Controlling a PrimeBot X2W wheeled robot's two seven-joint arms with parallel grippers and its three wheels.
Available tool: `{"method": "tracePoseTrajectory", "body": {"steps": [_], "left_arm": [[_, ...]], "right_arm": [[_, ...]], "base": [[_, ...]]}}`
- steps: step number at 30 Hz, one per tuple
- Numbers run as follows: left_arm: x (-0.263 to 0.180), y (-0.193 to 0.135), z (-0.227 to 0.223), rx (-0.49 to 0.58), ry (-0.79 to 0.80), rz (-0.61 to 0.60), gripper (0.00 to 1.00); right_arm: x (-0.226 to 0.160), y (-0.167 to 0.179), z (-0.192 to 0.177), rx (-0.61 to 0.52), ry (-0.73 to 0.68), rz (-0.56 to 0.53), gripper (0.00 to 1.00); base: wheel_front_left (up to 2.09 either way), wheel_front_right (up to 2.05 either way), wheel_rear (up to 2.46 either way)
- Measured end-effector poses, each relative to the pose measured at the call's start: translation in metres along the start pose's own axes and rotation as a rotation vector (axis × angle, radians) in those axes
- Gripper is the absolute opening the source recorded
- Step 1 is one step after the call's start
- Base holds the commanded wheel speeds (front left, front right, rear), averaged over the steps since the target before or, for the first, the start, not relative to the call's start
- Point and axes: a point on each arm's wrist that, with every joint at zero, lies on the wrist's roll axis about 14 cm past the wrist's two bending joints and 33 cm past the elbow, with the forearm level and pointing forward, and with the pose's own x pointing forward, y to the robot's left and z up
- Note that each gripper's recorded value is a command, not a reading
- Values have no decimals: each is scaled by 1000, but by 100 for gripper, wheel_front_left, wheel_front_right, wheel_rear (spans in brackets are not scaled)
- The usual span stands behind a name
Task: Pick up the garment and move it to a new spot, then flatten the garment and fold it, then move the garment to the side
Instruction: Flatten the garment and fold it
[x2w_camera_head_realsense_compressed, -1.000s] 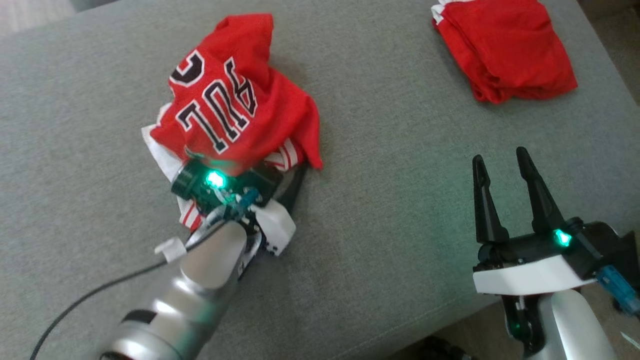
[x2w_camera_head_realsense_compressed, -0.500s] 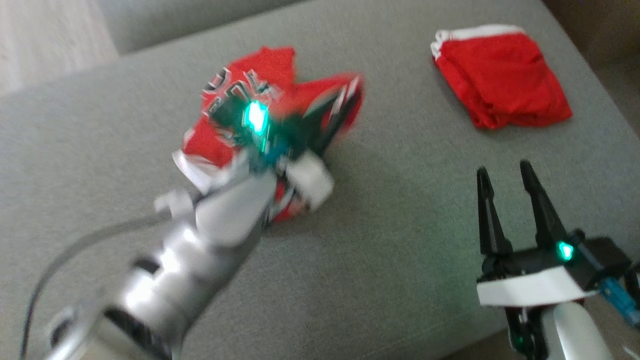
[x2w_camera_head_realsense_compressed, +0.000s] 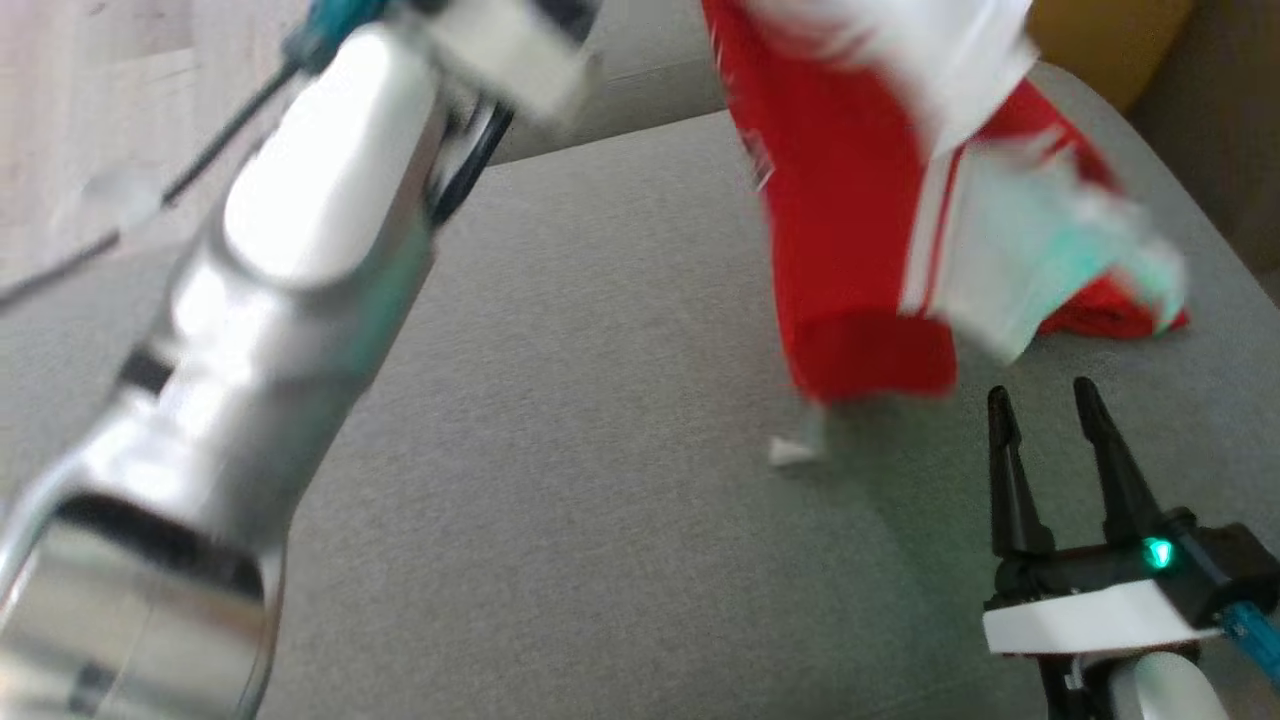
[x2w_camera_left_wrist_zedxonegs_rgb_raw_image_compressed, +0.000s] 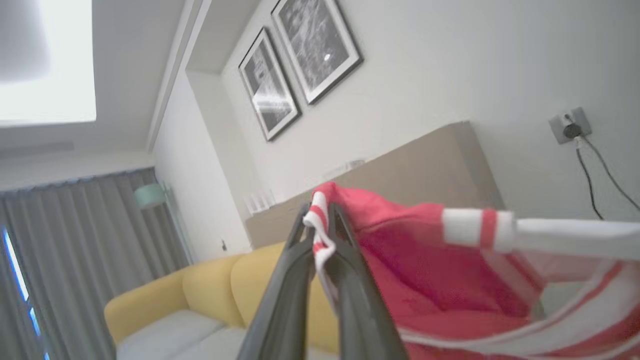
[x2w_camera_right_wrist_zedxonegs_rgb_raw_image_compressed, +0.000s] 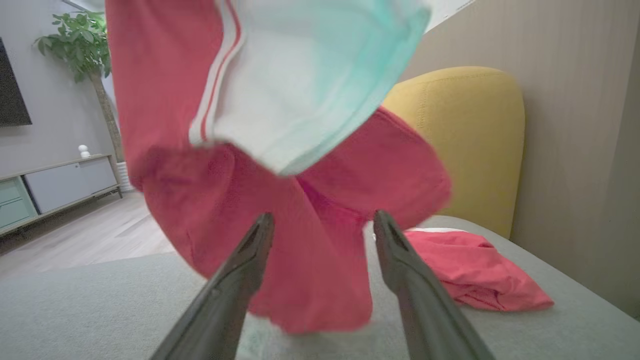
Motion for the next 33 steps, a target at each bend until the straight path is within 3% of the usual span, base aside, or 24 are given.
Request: {"method": "tracePoseTrajectory", "body": {"steps": [4, 9, 12, 17, 18, 19, 26, 29, 33], "left_arm": [[-72, 14, -89, -129, 221, 117, 0], [-223, 6, -212, -302, 596, 353, 0], [-284, 0, -239, -366, 713, 463, 0], [-309, 19, -243, -380, 715, 585, 0], [-310, 24, -241, -381, 706, 606, 44], [-312, 29, -239, -371, 697, 630, 100], [-328, 35, -215, -265, 648, 727, 100], [-330, 14, -205, -230, 642, 694, 100], [-336, -43, -205, -254, 695, 570, 100]], "right_arm": [[6, 7, -2, 2, 5, 23, 100], [17, 13, -14, -3, 39, 47, 100], [24, 17, -22, -2, 59, 62, 100], [32, 27, -34, -5, 92, 96, 100], [33, 28, -36, -6, 96, 102, 100], [35, 29, -37, -6, 99, 106, 100], [41, 36, -36, -7, 89, 133, 100], [42, 38, -34, -5, 83, 141, 100], [42, 42, -33, -2, 80, 152, 100]], "base": [[0, 0, 0], [0, 0, 0], [0, 0, 0], [0, 0, 0], [0, 0, 0], [0, 0, 0], [0, 0, 0], [0, 0, 0], [0, 0, 0]]}}
